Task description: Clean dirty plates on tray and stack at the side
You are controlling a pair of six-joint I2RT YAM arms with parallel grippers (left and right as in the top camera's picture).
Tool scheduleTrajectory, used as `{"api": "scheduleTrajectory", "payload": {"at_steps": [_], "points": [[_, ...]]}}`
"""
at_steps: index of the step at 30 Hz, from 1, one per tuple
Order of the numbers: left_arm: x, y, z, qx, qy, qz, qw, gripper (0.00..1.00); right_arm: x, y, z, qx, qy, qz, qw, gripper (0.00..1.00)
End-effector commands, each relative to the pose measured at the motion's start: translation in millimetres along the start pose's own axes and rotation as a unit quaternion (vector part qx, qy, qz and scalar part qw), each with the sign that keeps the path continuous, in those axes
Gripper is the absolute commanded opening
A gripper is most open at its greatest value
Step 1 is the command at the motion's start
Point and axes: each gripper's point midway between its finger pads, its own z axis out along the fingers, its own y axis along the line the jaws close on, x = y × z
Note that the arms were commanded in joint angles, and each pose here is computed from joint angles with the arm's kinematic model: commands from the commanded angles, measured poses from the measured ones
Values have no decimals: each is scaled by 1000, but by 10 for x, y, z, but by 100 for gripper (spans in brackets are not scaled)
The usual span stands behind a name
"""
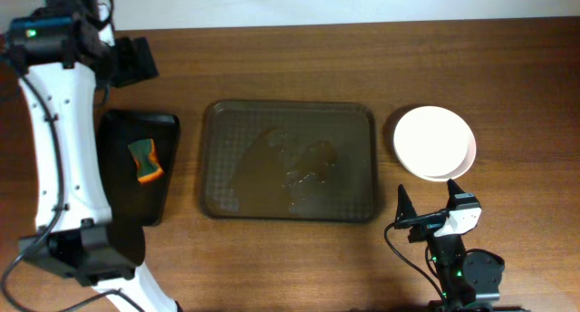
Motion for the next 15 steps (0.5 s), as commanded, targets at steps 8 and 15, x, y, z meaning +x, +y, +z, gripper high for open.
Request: {"api": "scheduleTrajectory", "payload": {"at_steps": [8,15], "points": [[344,251,-851,15,-195,3,981,100,26,7,0,0,2,-1,1000,98],[1103,219,-233,57,-303,45,950,100,26,7,0,0,2,-1,1000,98]]}}
